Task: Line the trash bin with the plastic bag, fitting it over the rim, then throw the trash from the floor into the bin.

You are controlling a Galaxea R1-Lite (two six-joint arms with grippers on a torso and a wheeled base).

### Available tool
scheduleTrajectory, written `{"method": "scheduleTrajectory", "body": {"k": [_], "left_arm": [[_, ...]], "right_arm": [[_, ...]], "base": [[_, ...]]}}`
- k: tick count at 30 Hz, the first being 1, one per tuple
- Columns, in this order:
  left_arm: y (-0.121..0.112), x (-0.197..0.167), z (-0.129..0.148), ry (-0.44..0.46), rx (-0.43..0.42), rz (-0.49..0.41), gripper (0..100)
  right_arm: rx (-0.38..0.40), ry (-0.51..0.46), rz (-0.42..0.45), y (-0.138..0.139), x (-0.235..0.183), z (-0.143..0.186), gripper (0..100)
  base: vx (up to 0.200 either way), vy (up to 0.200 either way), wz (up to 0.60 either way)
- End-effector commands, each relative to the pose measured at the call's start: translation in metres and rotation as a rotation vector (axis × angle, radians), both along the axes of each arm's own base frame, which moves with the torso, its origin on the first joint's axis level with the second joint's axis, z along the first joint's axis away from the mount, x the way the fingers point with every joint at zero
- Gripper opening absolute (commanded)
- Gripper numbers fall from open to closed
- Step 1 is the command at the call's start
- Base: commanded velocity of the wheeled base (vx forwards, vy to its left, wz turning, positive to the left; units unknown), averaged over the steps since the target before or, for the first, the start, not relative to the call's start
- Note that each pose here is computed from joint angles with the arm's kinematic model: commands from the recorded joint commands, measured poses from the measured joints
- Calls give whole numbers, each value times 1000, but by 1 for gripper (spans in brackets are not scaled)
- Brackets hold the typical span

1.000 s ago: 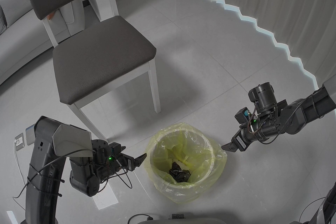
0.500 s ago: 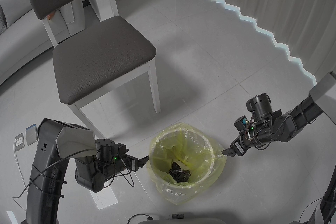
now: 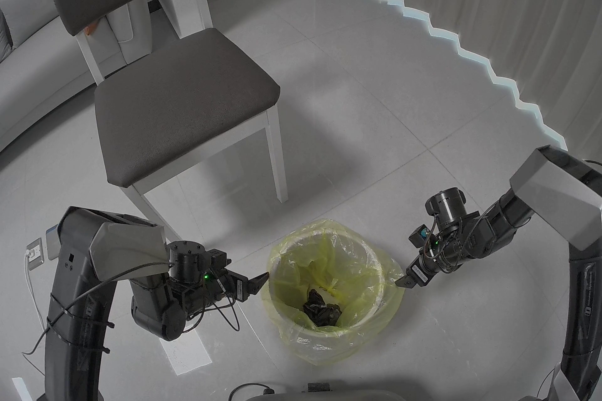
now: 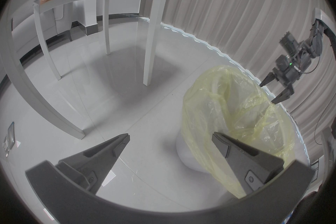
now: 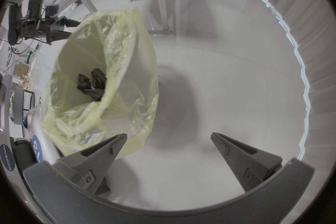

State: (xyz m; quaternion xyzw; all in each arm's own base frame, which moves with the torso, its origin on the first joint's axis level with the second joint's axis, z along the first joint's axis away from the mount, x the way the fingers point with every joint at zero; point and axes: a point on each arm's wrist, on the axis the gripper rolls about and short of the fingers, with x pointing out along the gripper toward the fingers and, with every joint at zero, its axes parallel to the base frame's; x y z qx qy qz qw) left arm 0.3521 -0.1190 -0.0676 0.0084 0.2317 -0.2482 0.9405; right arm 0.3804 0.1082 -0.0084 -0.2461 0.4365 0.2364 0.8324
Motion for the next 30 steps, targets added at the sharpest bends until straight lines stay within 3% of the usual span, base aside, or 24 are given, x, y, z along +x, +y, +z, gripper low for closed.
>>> {"method": "scheduleTrajectory", "body": {"k": [1,11,14,19,23,27,30], "left_arm": [[0,-8,21,-27,-10,-4,100],[6,-25,33,-61,-10,11,100],[11,-28,39,-64,-12,22,100],[17,-30,52,-82,-29,36,100],[21,-45,85,-151,-59,25,100],[35,-63,120,-233,-99,14,100],[42,-72,134,-263,-108,20,100]], "right_arm": [[-20,33,17,6,19,-37,100],[-24,7,49,25,35,-35,100],[-31,20,38,19,29,-29,100],[-27,-15,-12,-5,16,7,100],[3,-143,-66,-27,-7,77,100],[80,-301,-110,-37,-47,150,100],[122,-359,-137,-42,-67,175,100]], "base": [[0,0,0],[0,0,0],[0,0,0],[0,0,0],[0,0,0],[0,0,0],[0,0,0]]}}
